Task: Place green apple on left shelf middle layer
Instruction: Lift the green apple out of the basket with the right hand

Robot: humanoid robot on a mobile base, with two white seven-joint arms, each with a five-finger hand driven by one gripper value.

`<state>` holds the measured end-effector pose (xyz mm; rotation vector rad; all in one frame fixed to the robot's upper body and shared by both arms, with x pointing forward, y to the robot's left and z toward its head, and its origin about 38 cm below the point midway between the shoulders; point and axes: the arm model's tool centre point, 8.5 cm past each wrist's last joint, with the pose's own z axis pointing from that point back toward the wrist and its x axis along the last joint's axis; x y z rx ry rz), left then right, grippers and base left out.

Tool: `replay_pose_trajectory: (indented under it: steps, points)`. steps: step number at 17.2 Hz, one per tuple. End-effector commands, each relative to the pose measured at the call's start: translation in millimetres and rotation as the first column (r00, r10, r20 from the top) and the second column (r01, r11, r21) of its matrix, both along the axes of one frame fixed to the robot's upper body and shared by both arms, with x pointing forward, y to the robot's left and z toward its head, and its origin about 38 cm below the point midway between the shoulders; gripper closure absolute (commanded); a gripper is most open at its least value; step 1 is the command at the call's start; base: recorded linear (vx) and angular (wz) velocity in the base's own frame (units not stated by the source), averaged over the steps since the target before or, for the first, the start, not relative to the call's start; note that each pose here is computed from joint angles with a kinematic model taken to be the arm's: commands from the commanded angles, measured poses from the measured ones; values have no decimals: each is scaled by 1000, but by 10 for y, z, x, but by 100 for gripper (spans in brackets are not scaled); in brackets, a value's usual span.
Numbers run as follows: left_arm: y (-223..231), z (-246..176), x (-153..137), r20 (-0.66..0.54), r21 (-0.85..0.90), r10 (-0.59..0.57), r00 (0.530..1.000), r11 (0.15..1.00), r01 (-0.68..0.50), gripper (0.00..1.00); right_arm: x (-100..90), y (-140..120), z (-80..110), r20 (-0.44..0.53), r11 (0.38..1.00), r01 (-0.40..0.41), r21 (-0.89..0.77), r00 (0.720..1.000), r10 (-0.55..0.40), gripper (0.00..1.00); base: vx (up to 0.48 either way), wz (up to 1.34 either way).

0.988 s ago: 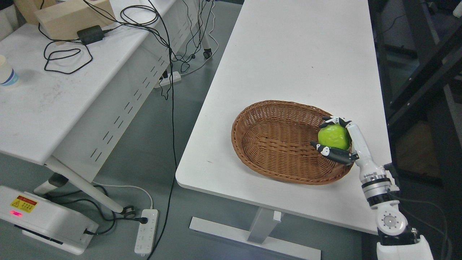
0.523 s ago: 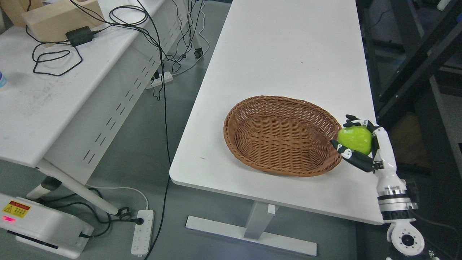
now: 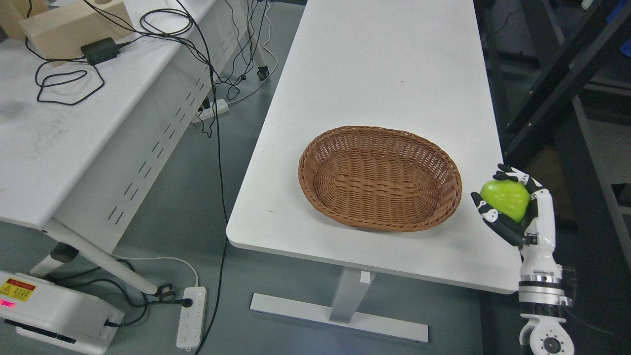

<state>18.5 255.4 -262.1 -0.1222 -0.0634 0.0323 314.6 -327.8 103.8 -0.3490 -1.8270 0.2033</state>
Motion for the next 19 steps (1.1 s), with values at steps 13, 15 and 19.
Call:
replay_pose_trajectory:
  steps: [13, 15, 19]
  points:
    - [113, 7, -59, -9, 18, 1, 1000, 1000, -1, 0, -213, 717, -356, -88, 991, -130, -24, 988, 127, 100, -131, -235]
    - [112, 7, -59, -9, 16, 1, 1000, 1000, -1, 0, -230, 803, -372, -88, 988, -154, -29, 985, 151, 100, -205, -41]
    - [113, 7, -59, -9, 18, 1, 1000, 1000, -1, 0, -236, 812, -372, -84, 988, -153, -33, 985, 150, 100, -228, 9]
